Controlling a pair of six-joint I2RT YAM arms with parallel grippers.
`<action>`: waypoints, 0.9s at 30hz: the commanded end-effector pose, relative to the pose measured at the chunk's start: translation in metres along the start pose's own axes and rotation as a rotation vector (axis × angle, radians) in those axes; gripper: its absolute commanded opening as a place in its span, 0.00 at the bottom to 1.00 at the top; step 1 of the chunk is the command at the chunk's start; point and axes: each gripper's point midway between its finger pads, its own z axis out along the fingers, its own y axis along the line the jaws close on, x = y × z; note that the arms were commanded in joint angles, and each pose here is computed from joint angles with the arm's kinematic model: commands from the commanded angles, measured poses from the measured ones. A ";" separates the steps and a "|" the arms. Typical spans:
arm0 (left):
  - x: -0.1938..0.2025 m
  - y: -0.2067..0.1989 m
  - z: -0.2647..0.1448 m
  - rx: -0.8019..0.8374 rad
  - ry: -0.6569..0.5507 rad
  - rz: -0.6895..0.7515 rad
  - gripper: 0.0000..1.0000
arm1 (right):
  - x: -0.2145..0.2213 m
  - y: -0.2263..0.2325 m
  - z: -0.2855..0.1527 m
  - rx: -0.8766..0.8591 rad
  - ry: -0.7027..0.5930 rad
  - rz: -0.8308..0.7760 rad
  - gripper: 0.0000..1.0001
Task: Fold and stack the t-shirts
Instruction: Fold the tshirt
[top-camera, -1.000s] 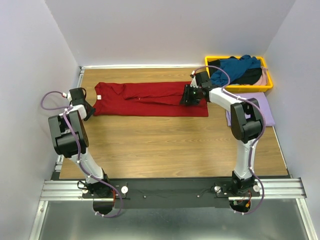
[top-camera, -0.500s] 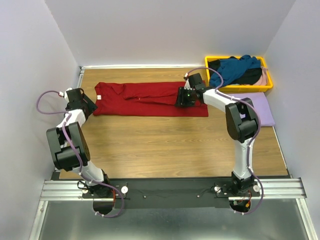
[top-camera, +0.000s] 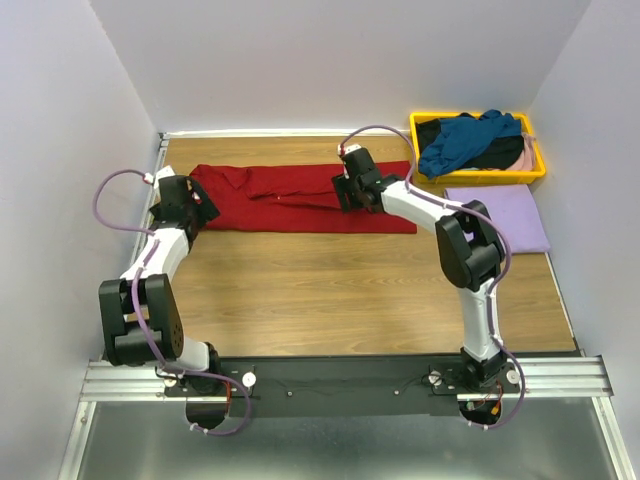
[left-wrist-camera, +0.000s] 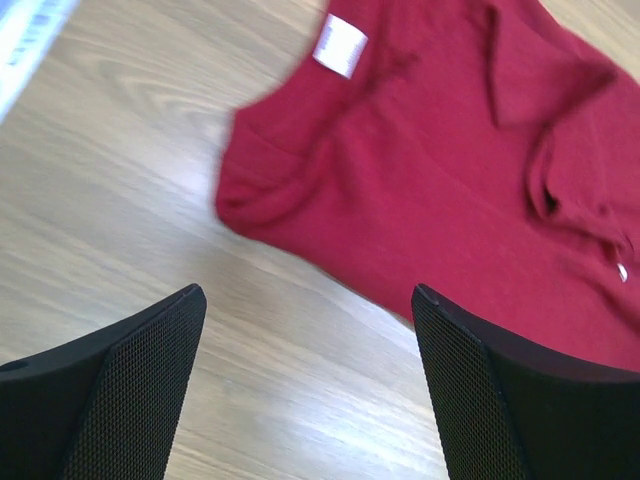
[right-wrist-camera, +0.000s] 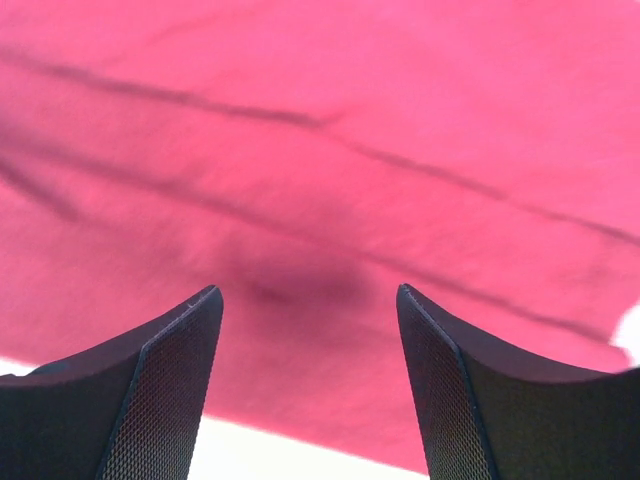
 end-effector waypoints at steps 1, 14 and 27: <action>0.010 -0.009 -0.004 -0.020 -0.011 0.079 0.92 | 0.000 -0.021 0.011 0.140 0.009 -0.105 0.77; 0.024 -0.033 0.004 0.054 0.029 0.110 0.93 | -0.003 0.015 0.003 0.060 -0.008 -0.210 0.79; 0.027 -0.035 0.005 0.061 0.038 0.118 0.94 | 0.000 0.014 0.020 0.130 0.001 -0.236 0.81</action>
